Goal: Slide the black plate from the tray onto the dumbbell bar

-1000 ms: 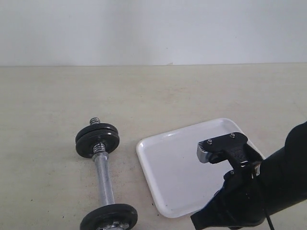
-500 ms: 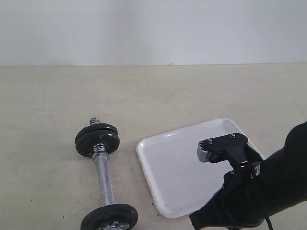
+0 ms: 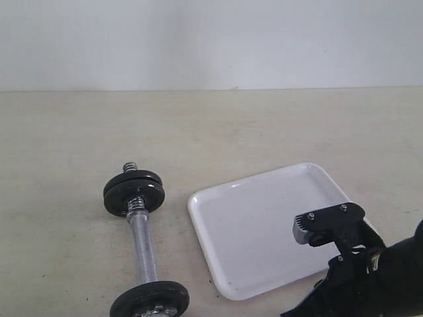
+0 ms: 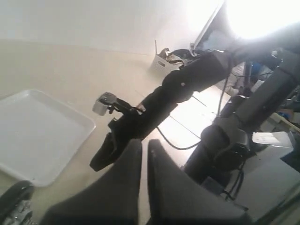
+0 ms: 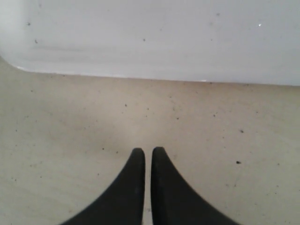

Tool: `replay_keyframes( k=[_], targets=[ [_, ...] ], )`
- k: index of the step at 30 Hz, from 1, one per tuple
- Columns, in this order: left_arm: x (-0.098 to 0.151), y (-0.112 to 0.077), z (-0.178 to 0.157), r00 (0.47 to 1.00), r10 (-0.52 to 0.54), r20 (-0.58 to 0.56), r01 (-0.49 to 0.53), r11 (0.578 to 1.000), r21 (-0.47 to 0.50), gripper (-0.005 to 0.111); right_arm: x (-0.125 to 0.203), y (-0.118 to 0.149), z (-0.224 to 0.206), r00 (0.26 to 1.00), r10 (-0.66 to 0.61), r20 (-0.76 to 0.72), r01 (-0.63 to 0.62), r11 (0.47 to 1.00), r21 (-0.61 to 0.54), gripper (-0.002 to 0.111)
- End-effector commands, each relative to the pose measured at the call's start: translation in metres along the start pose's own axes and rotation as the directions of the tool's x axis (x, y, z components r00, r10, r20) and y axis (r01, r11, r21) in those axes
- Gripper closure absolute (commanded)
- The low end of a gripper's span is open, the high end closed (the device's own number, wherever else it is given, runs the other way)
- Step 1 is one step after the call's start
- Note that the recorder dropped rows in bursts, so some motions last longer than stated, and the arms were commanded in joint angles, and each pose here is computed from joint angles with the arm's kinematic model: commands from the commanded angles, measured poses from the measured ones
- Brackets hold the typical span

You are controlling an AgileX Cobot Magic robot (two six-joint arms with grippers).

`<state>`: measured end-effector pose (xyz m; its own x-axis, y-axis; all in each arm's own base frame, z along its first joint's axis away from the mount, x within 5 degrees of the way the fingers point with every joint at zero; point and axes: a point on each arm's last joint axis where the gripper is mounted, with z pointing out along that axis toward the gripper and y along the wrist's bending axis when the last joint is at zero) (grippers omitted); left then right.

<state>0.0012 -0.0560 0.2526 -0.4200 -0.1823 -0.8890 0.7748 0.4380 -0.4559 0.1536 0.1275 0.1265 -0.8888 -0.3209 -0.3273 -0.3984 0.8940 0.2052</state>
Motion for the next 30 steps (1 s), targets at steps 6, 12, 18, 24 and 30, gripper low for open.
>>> replay_keyframes(
  k=[6, 12, 18, 24, 30],
  targets=[
    [0.012, 0.028, 0.008, 0.988, -0.055, 0.147, 0.071, 0.992, -0.106, 0.102, -0.003, -0.001, 0.0, 0.999, -0.003, 0.046, 0.003, 1.0, 0.012, 0.108],
    [0.023, 0.049, 0.009, 0.976, -0.084, 0.2, 0.127, 0.97, -0.21, 0.102, -0.005, -0.002, 0.0, 0.998, 0.005, 0.064, -0.006, 1.0, 0.014, 0.108],
    [0.022, 0.056, 0.008, 0.971, -0.028, 0.236, 0.096, 0.954, -0.282, 0.102, -0.006, -0.002, 0.0, 0.997, 0.021, 0.076, -0.022, 1.0, 0.013, 0.108],
    [0.024, 0.058, 0.008, 0.974, 0.174, 0.146, -0.117, 0.934, -0.338, 0.102, -0.01, -0.003, -0.001, 0.992, 0.021, 0.121, -0.024, 0.999, 0.024, 0.108],
    [0.025, 0.06, 0.007, 0.951, 0.299, 0.081, -0.248, 0.892, -0.378, 0.102, -0.024, -0.007, -0.004, 0.961, -0.039, 0.273, 0.018, 0.997, 0.077, 0.108]
  ],
)
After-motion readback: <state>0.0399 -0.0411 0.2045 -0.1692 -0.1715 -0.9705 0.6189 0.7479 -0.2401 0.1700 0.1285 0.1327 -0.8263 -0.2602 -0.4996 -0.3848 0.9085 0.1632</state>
